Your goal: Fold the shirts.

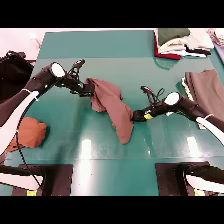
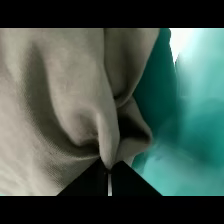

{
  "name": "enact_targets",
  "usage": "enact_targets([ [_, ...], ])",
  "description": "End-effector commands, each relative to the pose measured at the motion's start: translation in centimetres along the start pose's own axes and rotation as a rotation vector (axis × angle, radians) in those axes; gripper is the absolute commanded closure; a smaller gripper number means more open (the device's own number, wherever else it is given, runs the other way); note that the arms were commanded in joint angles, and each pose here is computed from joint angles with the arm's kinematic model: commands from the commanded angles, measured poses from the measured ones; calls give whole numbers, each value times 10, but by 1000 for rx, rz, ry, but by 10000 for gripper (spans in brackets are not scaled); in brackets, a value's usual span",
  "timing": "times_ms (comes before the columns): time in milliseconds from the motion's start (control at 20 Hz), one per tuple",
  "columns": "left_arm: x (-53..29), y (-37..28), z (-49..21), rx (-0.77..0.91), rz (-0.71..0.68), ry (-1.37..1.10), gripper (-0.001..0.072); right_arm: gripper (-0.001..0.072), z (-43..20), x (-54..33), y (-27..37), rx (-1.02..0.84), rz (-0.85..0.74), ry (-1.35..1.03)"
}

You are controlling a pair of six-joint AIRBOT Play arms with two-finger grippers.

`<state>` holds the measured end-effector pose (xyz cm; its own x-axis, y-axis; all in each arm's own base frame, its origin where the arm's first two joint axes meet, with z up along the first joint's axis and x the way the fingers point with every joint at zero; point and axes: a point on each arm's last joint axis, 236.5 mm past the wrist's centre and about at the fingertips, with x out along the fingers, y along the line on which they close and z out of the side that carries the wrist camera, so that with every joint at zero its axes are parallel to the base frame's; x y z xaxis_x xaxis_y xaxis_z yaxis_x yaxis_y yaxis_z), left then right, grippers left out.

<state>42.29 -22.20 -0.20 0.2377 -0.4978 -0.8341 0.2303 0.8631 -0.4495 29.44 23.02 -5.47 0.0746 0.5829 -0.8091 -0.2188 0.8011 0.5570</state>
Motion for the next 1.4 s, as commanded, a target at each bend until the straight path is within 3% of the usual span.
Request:
enact_targets([
  [0,-22,11,7,12,35,-33,683,694,34,-34,-6,-91,-79,-85],
  [250,-156,23,49,75,148,-318,683,695,82,-206,-5,-217,-276,-393],
  [350,-229,9,57,154,224,-467,683,695,86,-285,15,-237,-315,-560],
  [500,-340,-48,46,269,222,-704,683,695,69,-375,49,-284,-380,-744],
  [650,-433,-99,14,364,211,-905,683,695,46,-434,76,-319,-441,-881],
  [850,-514,-142,-27,443,199,-1087,683,695,22,-454,76,-250,-479,-896],
  [1050,-493,-135,-16,429,191,-1010,684,695,20,-405,36,-86,-417,-755],
  [1350,-292,-37,26,280,205,-410,682,695,51,-256,-50,73,-313,-347],
])
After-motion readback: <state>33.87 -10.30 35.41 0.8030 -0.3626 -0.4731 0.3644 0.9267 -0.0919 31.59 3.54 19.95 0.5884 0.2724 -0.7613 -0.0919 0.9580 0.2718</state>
